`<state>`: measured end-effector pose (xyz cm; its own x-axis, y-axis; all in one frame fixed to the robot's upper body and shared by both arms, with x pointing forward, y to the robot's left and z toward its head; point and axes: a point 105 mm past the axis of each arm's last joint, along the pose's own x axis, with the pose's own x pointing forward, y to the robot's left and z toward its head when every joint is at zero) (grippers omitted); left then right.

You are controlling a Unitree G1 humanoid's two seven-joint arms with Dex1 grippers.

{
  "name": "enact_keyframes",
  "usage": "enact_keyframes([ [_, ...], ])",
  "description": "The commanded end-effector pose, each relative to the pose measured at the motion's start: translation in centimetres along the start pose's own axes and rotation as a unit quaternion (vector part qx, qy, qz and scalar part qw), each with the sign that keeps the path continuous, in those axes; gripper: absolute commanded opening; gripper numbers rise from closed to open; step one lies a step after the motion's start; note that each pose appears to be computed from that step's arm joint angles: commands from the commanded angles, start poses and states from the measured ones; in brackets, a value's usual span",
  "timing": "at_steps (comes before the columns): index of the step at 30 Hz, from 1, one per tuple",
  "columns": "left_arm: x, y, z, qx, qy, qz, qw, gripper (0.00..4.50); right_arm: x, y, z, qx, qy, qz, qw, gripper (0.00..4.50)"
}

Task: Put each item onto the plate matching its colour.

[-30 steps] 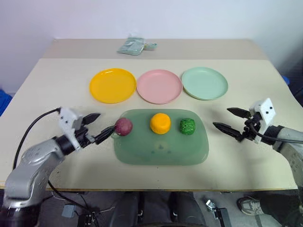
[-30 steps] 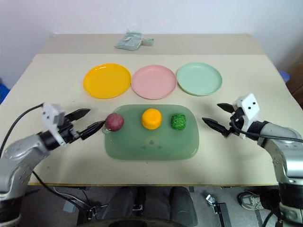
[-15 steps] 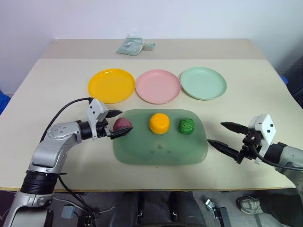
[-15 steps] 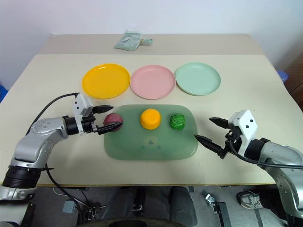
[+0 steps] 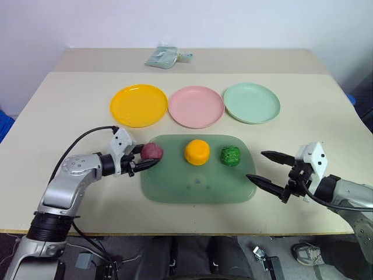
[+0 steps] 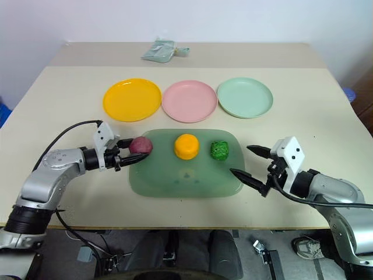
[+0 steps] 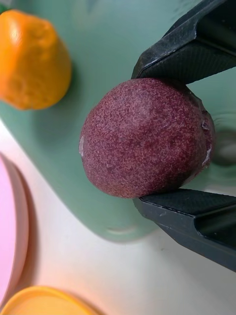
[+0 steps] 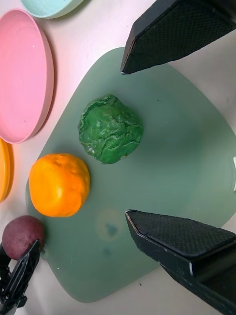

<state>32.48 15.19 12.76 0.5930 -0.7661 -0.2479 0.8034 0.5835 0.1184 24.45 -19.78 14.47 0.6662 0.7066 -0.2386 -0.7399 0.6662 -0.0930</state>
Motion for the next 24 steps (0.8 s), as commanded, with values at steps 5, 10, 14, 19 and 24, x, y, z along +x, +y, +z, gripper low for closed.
enact_keyframes([
  [5, 7.9, 5.1, 8.3, 0.043, -0.073, 0.106, 0.991, 2.33, 0.7, 0.0, 0.5, -0.021, -0.020, 0.008, 1.000, 4.50],
  [10, 14.0, 5.4, 9.8, 0.039, -0.043, 0.120, 0.991, 2.33, 1.5, 0.3, 0.7, -0.026, -0.036, 0.001, 0.999, 4.50],
  [14, 15.7, 4.6, 10.2, 0.019, -0.044, 0.104, 0.993, 2.82, 1.3, 0.7, 0.7, -0.026, -0.040, -0.012, 0.999, 4.50],
  [19, 15.6, 4.5, 10.8, 0.013, -0.068, 0.088, 0.994, 4.41, 1.2, 0.8, 0.8, -0.026, -0.043, -0.026, 0.998, 4.50],
  [24, 12.7, 5.6, 12.7, 0.014, -0.144, 0.065, 0.987, 4.41, 1.0, 0.6, 1.2, -0.028, -0.042, -0.033, 0.998, 4.50],
])
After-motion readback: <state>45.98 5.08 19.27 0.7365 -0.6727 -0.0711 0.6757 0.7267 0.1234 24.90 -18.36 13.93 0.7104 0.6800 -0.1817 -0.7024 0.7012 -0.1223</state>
